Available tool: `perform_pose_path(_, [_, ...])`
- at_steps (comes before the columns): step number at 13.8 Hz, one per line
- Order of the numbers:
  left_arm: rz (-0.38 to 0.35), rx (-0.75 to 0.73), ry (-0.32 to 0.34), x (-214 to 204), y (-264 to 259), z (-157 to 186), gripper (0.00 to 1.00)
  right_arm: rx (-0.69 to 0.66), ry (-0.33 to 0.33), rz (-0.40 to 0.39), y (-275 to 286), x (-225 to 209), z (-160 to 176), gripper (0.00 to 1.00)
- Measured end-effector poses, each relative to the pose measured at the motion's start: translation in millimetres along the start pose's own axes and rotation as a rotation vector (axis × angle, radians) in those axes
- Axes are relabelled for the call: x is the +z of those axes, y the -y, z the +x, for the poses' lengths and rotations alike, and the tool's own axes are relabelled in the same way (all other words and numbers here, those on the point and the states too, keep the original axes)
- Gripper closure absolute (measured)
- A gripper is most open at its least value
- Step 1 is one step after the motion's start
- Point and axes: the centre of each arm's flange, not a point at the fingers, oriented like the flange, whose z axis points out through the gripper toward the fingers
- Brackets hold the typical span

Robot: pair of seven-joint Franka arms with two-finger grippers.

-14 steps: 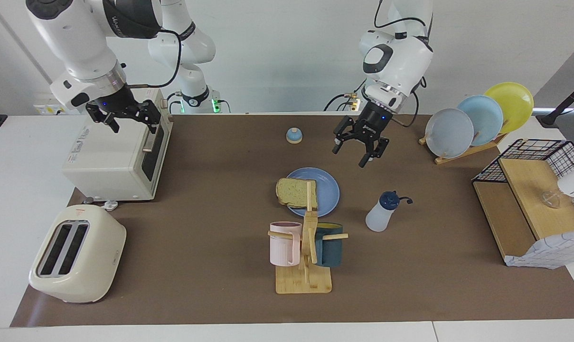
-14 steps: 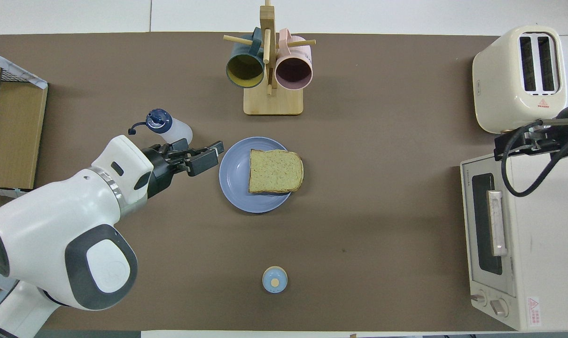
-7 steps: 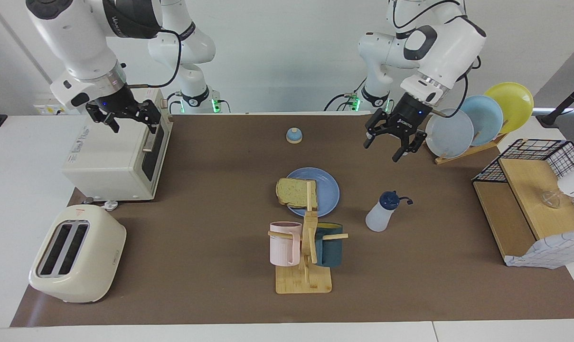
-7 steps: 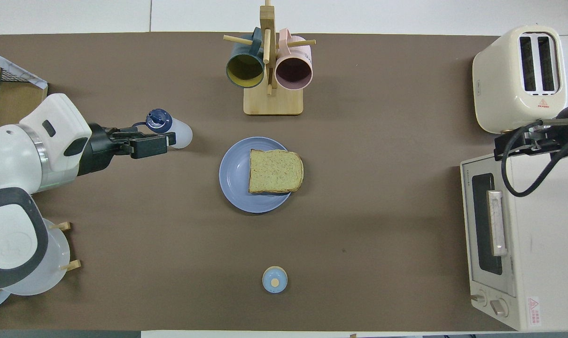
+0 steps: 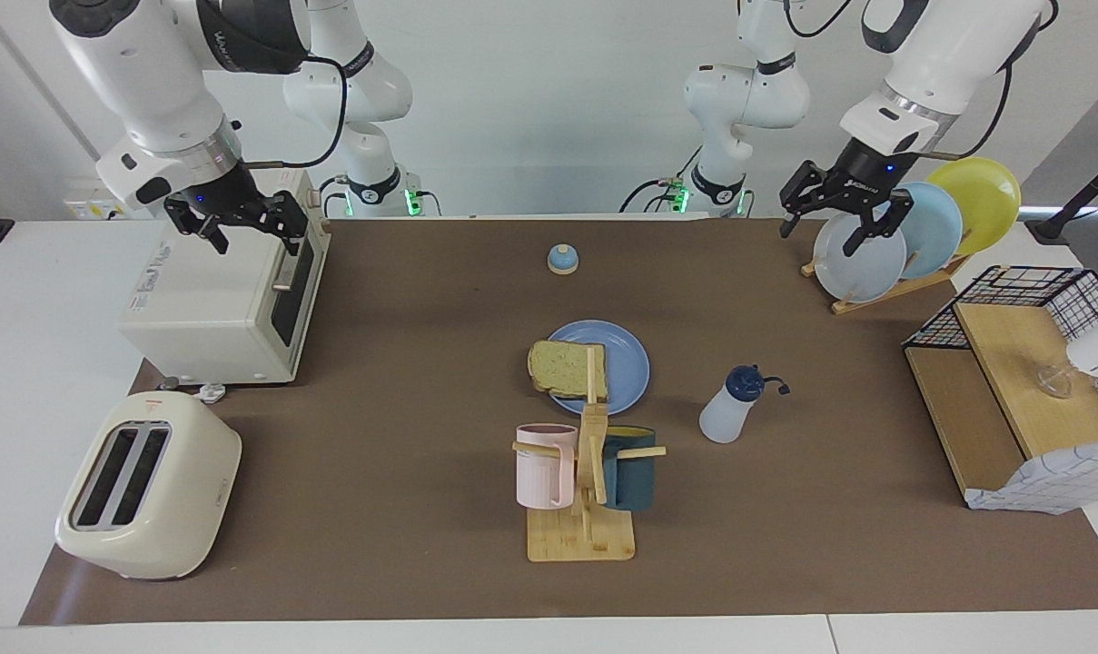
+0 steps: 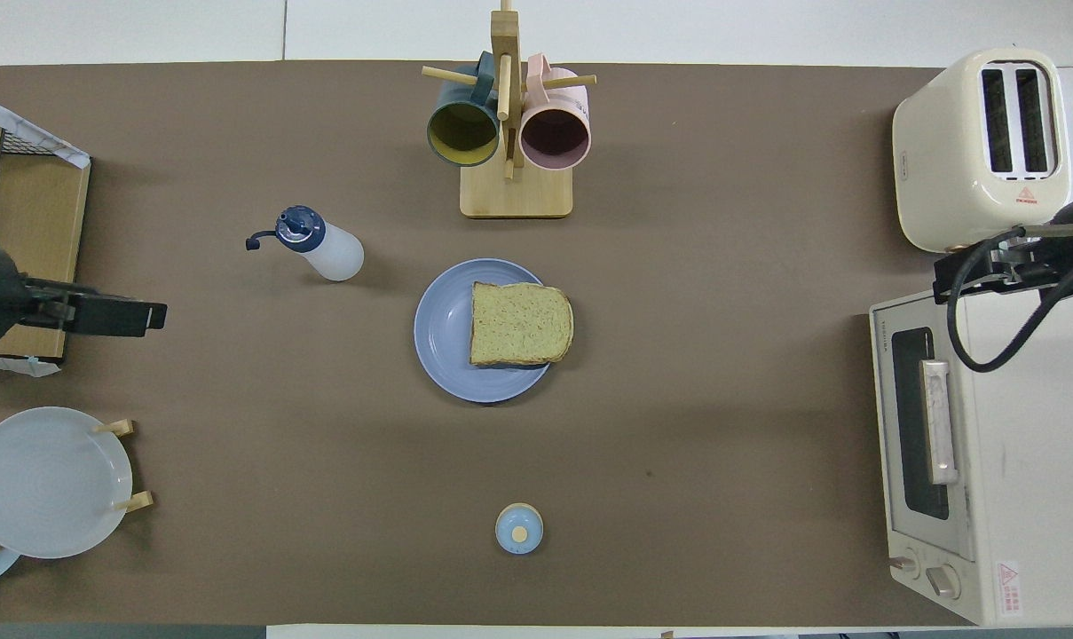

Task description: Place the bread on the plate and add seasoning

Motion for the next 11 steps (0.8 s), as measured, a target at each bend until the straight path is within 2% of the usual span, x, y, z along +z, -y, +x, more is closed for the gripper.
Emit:
perform_pose_path(2, [0.056,0.003,0.089,-5,8,-12,0.0,0.0,0.0,0.0,0,0,0,0.0])
perform_pose_path(5, [0.072,-0.016,0.176,-4,28,-26,0.0,0.0,0.0,0.0,0,0,0,0.0])
perform_pose_path(8, [0.071,-0.076,0.18,-6,48,-33,0.0,0.0,0.0,0.0,0,0,0,0.0])
perform_pose_path(11, [0.086,-0.155,0.136,-9,47,-27,0.0,0.0,0.0,0.0,0,0,0,0.0])
